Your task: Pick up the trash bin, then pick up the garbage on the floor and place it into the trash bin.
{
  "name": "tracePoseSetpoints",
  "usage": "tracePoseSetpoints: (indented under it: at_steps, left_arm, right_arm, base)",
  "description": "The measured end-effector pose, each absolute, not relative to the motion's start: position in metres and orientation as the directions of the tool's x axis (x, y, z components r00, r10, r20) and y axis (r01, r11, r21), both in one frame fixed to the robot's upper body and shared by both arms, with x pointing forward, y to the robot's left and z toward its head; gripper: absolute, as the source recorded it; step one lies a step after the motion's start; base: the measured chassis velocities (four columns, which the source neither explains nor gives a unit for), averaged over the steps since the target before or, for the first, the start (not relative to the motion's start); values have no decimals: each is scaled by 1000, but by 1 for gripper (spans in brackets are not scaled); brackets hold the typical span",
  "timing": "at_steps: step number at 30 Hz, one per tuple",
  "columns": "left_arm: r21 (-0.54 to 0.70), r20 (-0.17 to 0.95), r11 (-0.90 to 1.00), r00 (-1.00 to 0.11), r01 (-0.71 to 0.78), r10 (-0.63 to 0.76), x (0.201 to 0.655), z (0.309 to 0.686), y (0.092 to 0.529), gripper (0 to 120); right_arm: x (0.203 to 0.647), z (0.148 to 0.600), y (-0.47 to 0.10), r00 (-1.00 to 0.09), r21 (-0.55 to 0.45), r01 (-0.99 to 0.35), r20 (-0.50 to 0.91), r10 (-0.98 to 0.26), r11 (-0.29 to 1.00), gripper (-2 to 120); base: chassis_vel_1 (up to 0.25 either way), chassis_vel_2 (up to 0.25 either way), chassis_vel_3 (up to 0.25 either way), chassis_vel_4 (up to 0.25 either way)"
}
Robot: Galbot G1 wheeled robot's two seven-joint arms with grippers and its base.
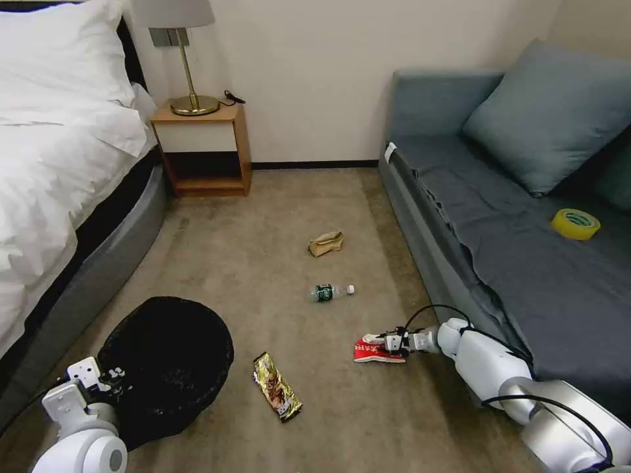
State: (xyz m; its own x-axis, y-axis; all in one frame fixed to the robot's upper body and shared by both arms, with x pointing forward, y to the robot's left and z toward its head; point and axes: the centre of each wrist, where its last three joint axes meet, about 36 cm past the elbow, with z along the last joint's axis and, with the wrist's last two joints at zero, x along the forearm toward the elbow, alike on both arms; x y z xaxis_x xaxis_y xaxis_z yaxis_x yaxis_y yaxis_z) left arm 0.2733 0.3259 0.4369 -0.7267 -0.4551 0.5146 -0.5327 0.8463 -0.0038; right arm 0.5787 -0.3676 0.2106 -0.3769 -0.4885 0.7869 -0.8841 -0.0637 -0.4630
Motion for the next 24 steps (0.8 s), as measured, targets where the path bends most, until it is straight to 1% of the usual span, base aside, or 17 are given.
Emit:
tracePoseSetpoints:
  at_steps: [4,9,11,14,15,17,18,22,23,24]
  left_arm:
    - [-4,513,847,-728,-532,-455,273,438,325,2]
    - [-3,512,847,-728,-531,-455,273,438,325,2]
    - [-4,510,849,-731,-529,-454,273,439,324,2]
    - [-4,509,849,-732,-528,-453,274,440,324,2]
    - [-5,508,850,-734,-526,-451,274,441,323,2]
    - [-7,508,852,-736,-523,-448,274,442,322,2]
    - [-7,508,852,-736,-523,-448,274,442,322,2]
    - [-6,512,855,-736,-519,-443,274,441,320,2]
    - [-6,512,855,-736,-519,-443,274,441,320,2]
    - [-7,513,856,-737,-517,-441,274,441,319,2]
  right_arm:
    - [578,214,-373,-387,-473,-879,779,-494,-56,1]
    - [578,217,-378,-398,-487,-872,764,-508,-48,0]
    - [575,233,-390,-429,-517,-856,711,-557,0,0]
    - [573,246,-391,-452,-528,-847,658,-602,58,0]
    - [572,256,-386,-470,-532,-839,599,-648,116,0]
    - [575,278,-363,-484,-539,-823,500,-718,179,0]
    - [575,278,-363,-484,-539,-823,500,-718,179,0]
    - [573,323,-295,-497,-516,-806,324,-805,290,0]
    - [573,323,-295,-497,-516,-806,324,-805,290,0]
    - [569,337,-270,-501,-490,-806,268,-823,331,0]
  base:
    - [0,0,0,0]
    - [0,0,0,0]
    - [0,0,0,0]
    - [0,0,0,0]
    - [0,0,0,0]
    - [0,0,0,0]
    - [0,0,0,0]
    - [0,0,0,0]
    - [0,0,0,0]
    - [0,0,0,0]
